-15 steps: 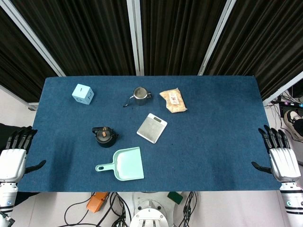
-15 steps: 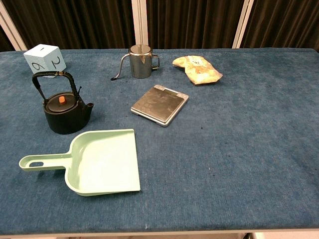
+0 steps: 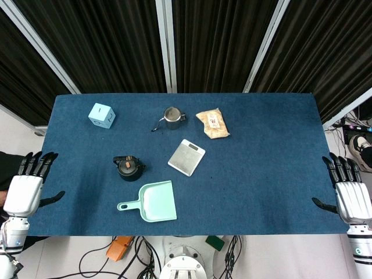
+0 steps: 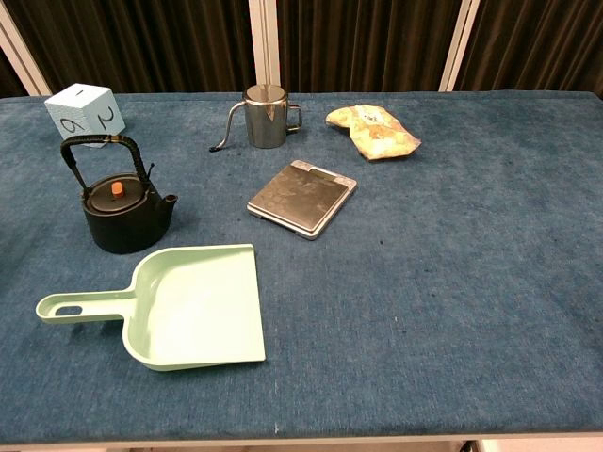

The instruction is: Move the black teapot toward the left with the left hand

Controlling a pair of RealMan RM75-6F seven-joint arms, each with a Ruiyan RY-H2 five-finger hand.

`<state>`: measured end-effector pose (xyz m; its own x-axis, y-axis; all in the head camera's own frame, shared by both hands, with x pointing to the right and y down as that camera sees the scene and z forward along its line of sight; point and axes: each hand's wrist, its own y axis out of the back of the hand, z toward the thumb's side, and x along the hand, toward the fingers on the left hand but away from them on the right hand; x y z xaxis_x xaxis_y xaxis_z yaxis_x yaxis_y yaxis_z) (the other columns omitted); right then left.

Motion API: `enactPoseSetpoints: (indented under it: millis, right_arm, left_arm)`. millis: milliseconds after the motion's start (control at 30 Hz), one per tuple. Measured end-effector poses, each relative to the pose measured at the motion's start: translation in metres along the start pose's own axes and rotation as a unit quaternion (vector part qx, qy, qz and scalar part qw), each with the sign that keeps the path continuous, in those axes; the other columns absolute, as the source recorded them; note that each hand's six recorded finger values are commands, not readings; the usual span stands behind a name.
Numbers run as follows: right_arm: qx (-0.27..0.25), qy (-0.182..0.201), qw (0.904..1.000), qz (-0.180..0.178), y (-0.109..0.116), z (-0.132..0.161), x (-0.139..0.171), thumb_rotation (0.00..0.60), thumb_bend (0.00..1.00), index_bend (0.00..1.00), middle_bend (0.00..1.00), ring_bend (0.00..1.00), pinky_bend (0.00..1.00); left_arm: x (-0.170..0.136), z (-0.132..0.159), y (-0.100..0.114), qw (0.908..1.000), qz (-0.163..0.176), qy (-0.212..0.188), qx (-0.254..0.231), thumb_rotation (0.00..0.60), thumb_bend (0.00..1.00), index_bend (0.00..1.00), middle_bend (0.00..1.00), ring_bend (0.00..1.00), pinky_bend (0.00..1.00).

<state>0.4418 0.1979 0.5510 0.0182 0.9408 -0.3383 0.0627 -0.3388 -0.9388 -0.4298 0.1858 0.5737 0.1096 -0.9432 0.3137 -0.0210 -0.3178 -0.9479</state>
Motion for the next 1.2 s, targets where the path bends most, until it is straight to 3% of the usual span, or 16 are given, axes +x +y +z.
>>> enactPoseSetpoints:
  millis: [167,300,500,800,1000,1200]
  right_arm:
    - [0.004,0.0,0.9999,-0.009,0.006,-0.004,0.003,0.6,0.0,0.0,0.0,0.0,0.0]
    - [0.008,-0.005,0.9997,-0.021,0.014,-0.008,0.006,0.6,0.0,0.0,0.0,0.0,0.0]
    - [0.016,-0.009,0.9993,-0.034,0.026,-0.013,0.009,0.6,0.0,0.0,0.0,0.0,0.0]
    - [0.013,-0.018,0.9994,-0.026,0.022,-0.02,0.012,0.6,0.0,0.0,0.0,0.0,0.0]
    - [0.013,-0.019,0.9995,-0.02,0.018,-0.022,0.012,0.6,0.0,0.0,0.0,0.0,0.0]
    - [0.012,-0.02,0.9996,-0.017,0.016,-0.023,0.011,0.6,0.0,0.0,0.0,0.0,0.0]
  left_arm:
    - [0.029,0.038,0.006,0.9982,-0.007,-0.059,-0.007,0.6,0.05,0.15,0.16,0.11,0.0]
    - [0.058,0.078,0.005,0.9931,-0.029,-0.112,-0.022,0.6,0.05,0.24,0.2,0.16,0.0]
    - [0.098,0.132,-0.001,0.9851,-0.065,-0.155,-0.04,0.6,0.04,0.31,0.29,0.25,0.0]
    - [0.123,0.167,-0.028,0.9824,-0.124,-0.137,-0.027,0.589,0.03,0.33,0.36,0.33,0.0]
    - [0.132,0.176,-0.045,0.9835,-0.142,-0.111,-0.004,0.545,0.03,0.33,0.41,0.37,0.0]
    - [0.137,0.177,-0.057,0.9837,-0.155,-0.091,0.008,0.527,0.03,0.41,0.5,0.44,0.0]
